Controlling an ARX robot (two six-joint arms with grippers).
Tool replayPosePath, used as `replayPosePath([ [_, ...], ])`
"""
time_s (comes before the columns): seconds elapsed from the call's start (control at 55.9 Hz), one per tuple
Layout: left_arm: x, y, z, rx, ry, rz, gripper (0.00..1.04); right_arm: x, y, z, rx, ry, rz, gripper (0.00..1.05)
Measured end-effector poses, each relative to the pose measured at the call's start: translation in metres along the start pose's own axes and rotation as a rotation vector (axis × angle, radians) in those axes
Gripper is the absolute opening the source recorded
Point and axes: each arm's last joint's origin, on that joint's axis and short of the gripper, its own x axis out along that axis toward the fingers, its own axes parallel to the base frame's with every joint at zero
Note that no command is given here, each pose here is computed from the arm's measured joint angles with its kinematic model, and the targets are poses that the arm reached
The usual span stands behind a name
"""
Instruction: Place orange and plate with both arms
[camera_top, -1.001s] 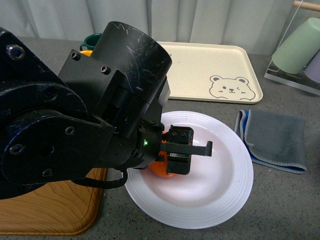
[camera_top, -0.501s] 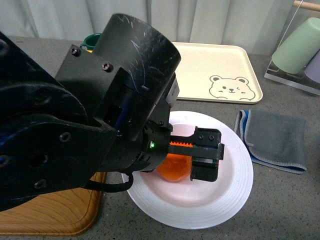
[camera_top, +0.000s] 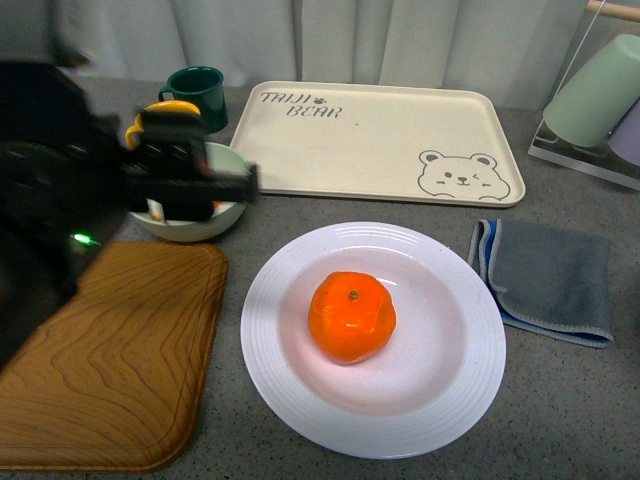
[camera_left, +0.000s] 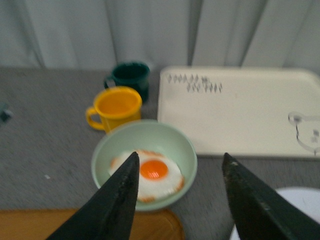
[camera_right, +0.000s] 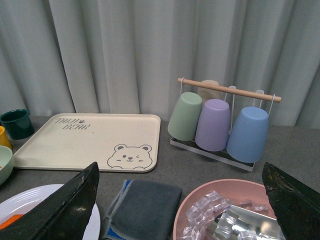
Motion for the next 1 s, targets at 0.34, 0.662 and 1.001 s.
replayPosePath([
  [0.34, -0.063, 0.072, 0.019, -0.001, -0.055, -0.002, 0.04, 0.0, 0.0, 0.0, 0.0, 0.0, 0.0, 0.95],
  [0.662, -0.09, 0.093, 0.03, 0.0, -0.047, 0.006, 0.04, 0.0, 0.0, 0.0, 0.0, 0.0, 0.0, 0.95],
  [1.001, -0.107, 0.11, 0.038, -0.003, -0.079, 0.0, 0.04, 0.0, 0.0, 0.0, 0.0, 0.0, 0.0, 0.95],
])
